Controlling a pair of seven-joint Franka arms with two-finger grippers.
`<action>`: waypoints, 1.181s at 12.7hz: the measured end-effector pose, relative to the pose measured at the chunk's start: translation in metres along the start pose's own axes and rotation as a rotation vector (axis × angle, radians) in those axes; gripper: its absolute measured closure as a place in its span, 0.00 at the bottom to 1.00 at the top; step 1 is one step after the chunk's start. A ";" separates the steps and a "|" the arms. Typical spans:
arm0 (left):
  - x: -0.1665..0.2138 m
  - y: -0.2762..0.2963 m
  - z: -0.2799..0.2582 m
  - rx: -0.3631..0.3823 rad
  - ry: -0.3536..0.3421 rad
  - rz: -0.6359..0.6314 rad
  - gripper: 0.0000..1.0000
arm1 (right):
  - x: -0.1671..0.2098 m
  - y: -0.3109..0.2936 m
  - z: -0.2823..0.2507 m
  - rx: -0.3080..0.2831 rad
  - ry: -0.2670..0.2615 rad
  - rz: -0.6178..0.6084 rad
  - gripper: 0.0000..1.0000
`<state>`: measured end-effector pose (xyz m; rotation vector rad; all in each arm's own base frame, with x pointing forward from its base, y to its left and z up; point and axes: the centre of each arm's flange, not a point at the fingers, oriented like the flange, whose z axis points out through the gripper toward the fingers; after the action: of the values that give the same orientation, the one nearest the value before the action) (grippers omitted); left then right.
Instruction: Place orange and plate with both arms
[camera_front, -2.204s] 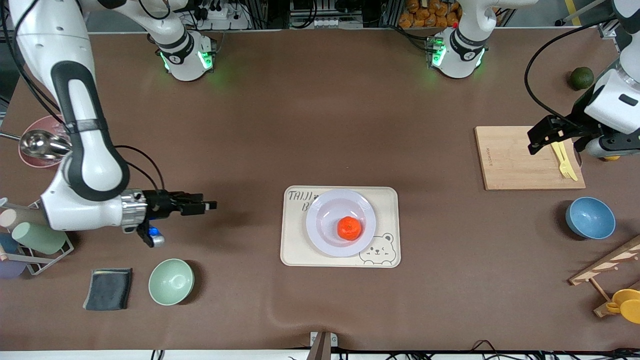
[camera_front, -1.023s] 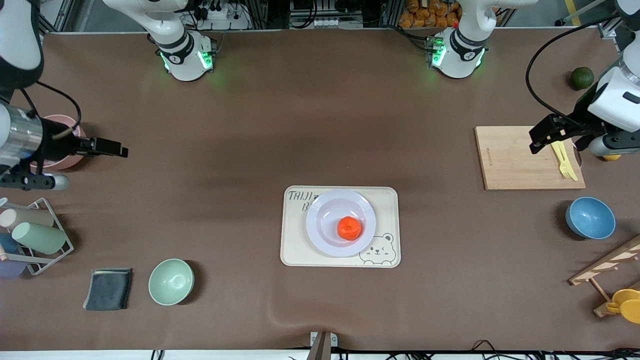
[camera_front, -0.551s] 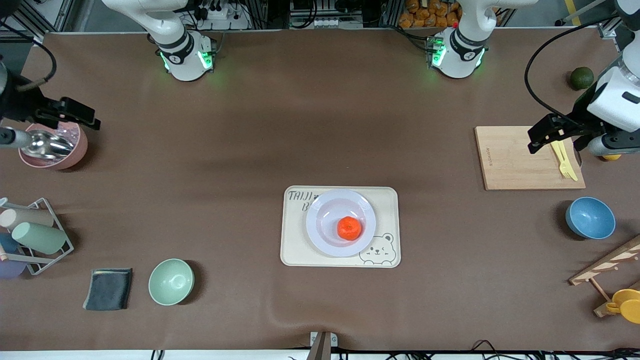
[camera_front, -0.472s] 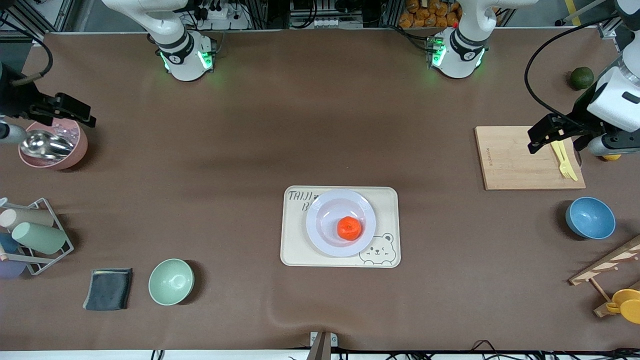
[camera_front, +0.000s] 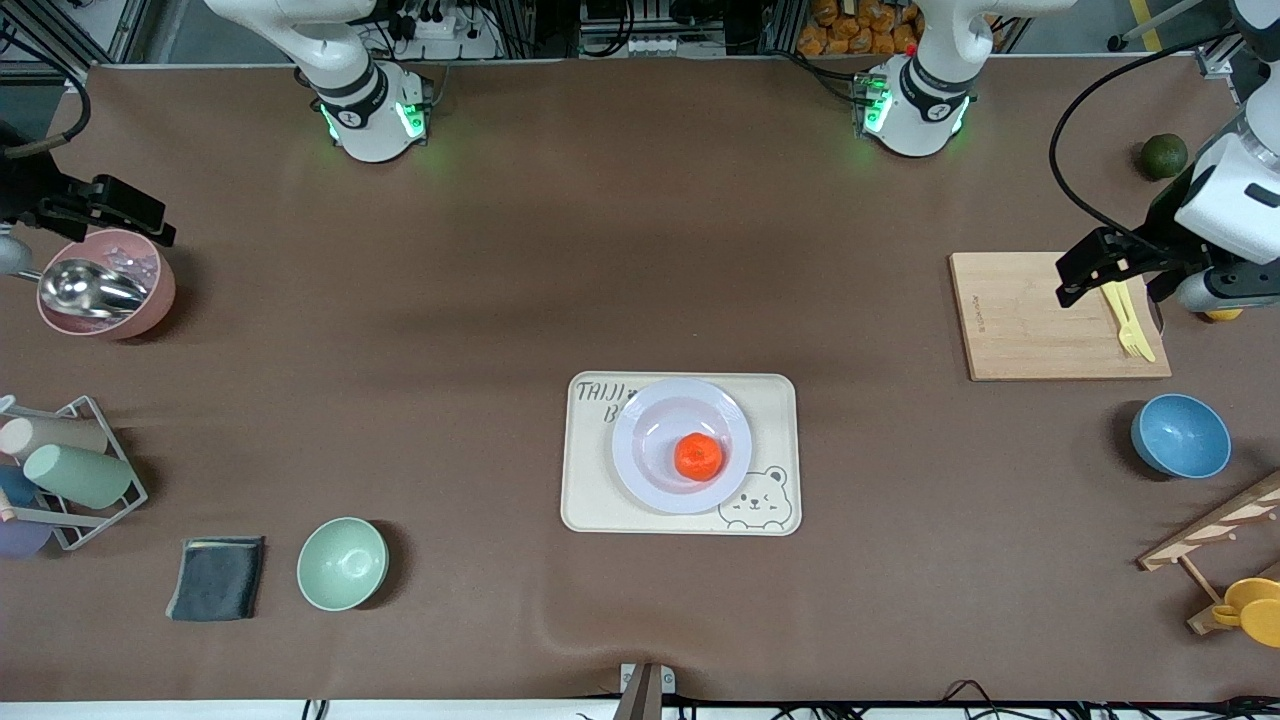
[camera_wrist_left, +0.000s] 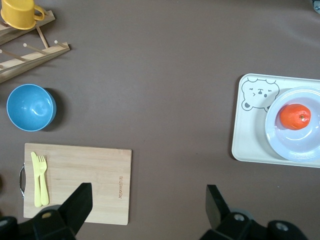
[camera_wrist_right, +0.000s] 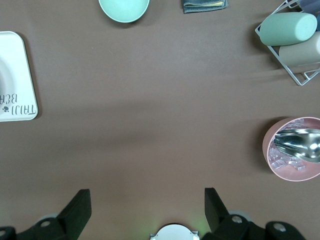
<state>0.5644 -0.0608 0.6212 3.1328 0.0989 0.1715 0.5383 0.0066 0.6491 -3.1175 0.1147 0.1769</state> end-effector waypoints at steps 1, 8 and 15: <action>0.000 -0.001 -0.001 0.000 0.002 -0.001 0.00 | -0.001 -0.001 -0.001 -0.001 0.002 -0.001 0.00; -0.004 -0.007 -0.014 -0.001 0.013 -0.011 0.00 | -0.005 -0.007 -0.005 -0.037 0.014 -0.015 0.00; -0.005 -0.009 -0.025 -0.001 0.010 -0.014 0.00 | -0.005 -0.008 -0.005 -0.039 0.014 -0.016 0.00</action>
<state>0.5561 -0.0524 0.6455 3.1302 0.1203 0.1872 0.5347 0.0148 0.6549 -3.1579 0.0869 0.1585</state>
